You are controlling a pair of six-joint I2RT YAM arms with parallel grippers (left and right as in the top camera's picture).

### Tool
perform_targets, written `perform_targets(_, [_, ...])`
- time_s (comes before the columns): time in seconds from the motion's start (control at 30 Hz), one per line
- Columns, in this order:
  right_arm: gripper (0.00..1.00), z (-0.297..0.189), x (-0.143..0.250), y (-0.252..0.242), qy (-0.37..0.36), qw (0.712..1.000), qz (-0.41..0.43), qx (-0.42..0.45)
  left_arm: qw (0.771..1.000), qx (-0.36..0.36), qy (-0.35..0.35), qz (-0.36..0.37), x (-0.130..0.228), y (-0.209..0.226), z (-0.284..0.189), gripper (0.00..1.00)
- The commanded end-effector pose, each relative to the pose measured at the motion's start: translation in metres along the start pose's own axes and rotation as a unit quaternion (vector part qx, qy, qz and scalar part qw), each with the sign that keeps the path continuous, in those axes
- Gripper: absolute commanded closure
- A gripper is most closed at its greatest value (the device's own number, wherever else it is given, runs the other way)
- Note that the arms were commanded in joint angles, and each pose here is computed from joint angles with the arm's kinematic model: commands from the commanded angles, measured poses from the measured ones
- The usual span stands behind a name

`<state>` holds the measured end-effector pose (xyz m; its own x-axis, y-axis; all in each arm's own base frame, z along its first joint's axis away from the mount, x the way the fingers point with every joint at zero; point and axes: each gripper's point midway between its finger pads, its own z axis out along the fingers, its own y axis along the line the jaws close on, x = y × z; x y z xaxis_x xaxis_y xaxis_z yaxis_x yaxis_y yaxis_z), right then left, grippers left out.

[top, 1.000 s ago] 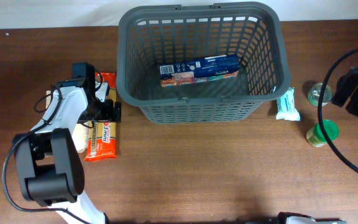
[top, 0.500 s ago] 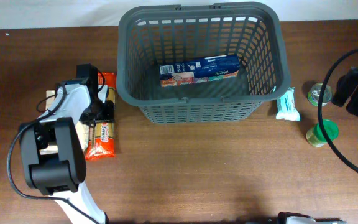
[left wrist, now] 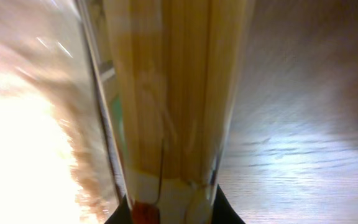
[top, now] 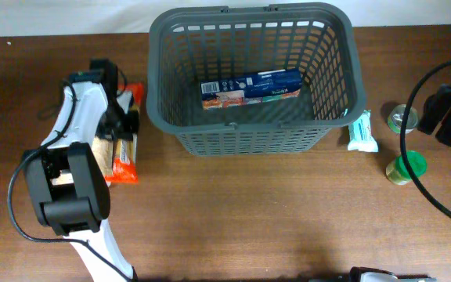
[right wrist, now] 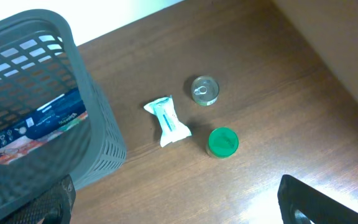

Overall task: Pack container
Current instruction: 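Grasp the spaghetti pack with the left gripper and lift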

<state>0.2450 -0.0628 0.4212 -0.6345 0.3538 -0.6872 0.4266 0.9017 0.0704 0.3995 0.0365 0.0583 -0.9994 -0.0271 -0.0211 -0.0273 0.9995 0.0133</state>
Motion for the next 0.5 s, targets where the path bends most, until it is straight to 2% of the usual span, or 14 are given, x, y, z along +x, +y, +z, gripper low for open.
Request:
perform_targets(0.0, [0.01, -0.001, 0.002, 0.002, 0.003, 1.000, 0.001, -0.005, 0.992, -0.006, -0.124, -0.001, -0.050, 0.004, -0.081, 0.98])
perform_targets(0.17, [0.01, -0.004, 0.002, 0.001, -0.002, 1.000, -0.012, -0.006, 0.968, -0.044, -0.248, -0.010, -0.079, 0.018, -0.178, 0.98])
perform_targets(0.33, [0.01, -0.009, -0.002, -0.013, -0.019, 0.999, -0.006, 0.030, 0.932, -0.088, -0.351, 0.010, -0.085, 0.028, -0.266, 0.99])
perform_targets(0.47, [0.01, -0.009, -0.009, -0.044, -0.034, 0.993, 0.063, 0.091, 0.901, -0.102, -0.420, 0.031, -0.081, 0.025, -0.327, 0.98])
